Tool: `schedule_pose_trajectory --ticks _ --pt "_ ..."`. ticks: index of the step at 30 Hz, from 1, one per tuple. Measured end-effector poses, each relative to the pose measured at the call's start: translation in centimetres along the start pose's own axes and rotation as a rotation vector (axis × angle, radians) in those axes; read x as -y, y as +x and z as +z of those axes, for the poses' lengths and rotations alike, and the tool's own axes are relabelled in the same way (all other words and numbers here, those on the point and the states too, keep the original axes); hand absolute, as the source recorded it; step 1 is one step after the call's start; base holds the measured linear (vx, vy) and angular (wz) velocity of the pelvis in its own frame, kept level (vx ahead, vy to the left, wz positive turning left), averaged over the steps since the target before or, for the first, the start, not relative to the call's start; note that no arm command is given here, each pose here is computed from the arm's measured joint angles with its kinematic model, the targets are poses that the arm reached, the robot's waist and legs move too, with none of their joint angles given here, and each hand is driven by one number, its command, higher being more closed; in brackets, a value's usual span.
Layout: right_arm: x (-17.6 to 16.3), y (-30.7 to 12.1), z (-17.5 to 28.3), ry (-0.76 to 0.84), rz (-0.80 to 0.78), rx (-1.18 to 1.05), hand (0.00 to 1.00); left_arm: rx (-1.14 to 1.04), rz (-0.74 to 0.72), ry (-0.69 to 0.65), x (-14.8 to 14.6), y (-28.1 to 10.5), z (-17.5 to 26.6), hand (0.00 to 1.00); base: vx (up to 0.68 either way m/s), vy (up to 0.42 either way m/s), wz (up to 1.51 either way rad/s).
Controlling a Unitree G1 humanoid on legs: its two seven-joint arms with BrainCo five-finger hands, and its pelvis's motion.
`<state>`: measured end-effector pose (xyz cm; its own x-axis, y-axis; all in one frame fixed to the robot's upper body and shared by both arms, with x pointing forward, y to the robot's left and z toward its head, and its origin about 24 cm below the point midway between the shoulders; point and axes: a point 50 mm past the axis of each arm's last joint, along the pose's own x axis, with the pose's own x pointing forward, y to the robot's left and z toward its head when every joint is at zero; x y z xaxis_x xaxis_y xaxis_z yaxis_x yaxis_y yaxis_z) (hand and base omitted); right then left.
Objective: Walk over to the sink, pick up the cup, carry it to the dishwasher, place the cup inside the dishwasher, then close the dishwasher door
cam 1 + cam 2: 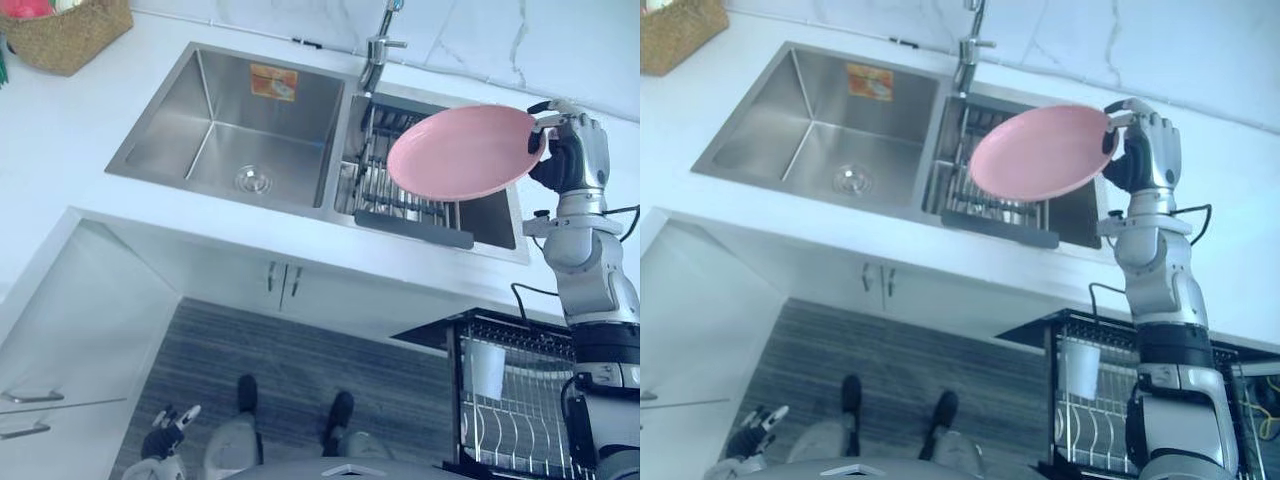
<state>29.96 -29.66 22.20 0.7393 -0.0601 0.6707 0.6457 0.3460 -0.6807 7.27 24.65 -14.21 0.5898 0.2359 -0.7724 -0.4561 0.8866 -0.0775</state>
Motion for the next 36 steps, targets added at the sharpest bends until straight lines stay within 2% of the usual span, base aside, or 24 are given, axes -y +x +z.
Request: schedule_pose_trajectory --ticks 6,10,16,22,26,29,31,36 --pt "1.3 -1.6 -1.6 0.061 -0.105 -0.106 1.00 -0.029 0.000 0.016 0.1 -0.5 -1.2 0.00 0.03 0.002 -0.01" --pt "1.4 -2.8 -2.7 0.076 -0.118 -0.169 1.00 -0.043 0.006 0.014 0.0 -0.9 -1.9 0.00 0.02 0.010 -0.06" --pt "3.1 -4.4 -3.3 0.092 -0.220 -0.234 1.00 -0.075 -0.003 0.088 -0.2 -1.3 -2.7 0.00 0.02 0.016 -0.36" --pt "3.2 -6.6 -4.1 0.128 -0.277 -0.340 1.00 -0.115 -0.032 0.150 0.0 -1.8 -3.8 0.00 0.01 0.032 -0.72" --pt "2.3 -8.2 -3.9 0.173 -0.272 -0.384 1.00 -0.158 -0.017 0.138 -0.6 -2.6 -5.0 0.00 0.05 0.063 -1.07" --pt "1.2 -8.5 -3.6 0.226 -0.279 -0.408 1.00 -0.130 0.056 0.098 -2.4 -2.6 -4.0 0.00 -0.05 -0.049 -1.39" --pt "1.0 -8.4 -3.0 0.260 -0.311 -0.403 1.00 -0.150 0.071 0.050 -2.2 -3.1 -5.0 0.00 -0.08 -0.013 -1.57" --pt "1.2 -7.9 -2.4 0.283 -0.345 -0.370 1.00 -0.160 0.060 0.046 -1.9 -2.4 -4.4 0.00 -0.04 -0.145 -0.85"
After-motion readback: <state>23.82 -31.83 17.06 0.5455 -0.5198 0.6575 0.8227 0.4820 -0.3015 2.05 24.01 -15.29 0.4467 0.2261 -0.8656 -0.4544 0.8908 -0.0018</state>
